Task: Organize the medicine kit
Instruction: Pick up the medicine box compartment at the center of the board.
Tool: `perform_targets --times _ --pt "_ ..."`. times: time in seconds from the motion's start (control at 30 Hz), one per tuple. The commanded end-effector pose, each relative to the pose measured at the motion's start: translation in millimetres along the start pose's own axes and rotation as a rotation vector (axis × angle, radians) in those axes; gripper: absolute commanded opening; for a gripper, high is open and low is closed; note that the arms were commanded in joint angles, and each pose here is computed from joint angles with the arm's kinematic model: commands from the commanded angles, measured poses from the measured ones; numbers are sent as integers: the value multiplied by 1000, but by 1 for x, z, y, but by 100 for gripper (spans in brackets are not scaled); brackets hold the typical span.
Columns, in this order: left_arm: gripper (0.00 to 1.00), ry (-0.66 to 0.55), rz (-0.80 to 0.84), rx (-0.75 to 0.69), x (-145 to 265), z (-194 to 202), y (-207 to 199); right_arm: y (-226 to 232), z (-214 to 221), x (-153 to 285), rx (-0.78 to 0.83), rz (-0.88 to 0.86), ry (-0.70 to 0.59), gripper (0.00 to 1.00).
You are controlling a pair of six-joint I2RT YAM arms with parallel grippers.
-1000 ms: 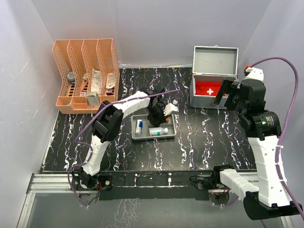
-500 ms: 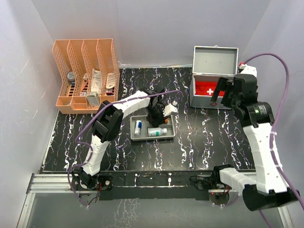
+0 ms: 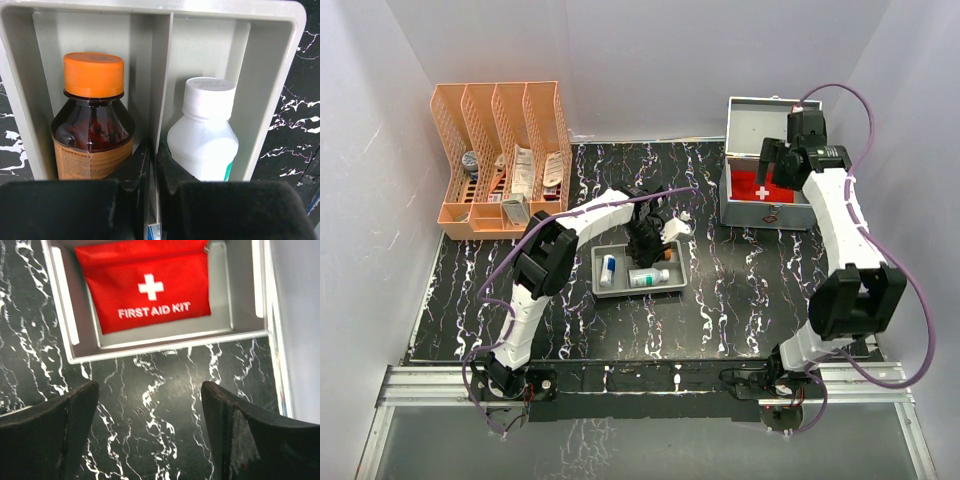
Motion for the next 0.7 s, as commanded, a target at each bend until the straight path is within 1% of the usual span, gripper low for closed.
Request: perform_targets --times 0.0,0.07,0.13,0.23,0.33,0.47,0.53,0.6,0.67 --pt "0 47 65 100 0 20 -13 11 -45 -6 35 -92 -135 77" --pt "0 46 66 111 -1 23 -14 13 -48 -16 48 -95 -127 71" --pt "0 40 67 121 -1 23 -14 10 -48 -26 65 -63 -116 70" --pt "0 37 69 129 -1 24 -16 -19 -50 -39 26 13 -112 70" --pt "0 36 72 134 -1 26 -18 -35 -60 -49 -17 3 -129 69" --pt "0 37 73 140 -1 30 -19 -30 -65 -73 -21 -33 -96 69" --pt "0 35 73 145 -1 30 -20 -20 -70 -77 -9 -40 -117 69" --pt "0 29 70 148 -2 30 -20 -10 -72 -78 -8 -76 -125 67" --pt "0 25 68 152 -2 31 -20 -3 -74 -80 -9 -95 -105 63"
Point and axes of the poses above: each gripper's point midway between its finger pads, its own x axis back along the fingers, its own y axis along the line the jaws close on, z = x × y, the point moved 6 cm from there along x, back along the fingers, and after that the axes turned 9 degrees about x, right-handed, at the moved point
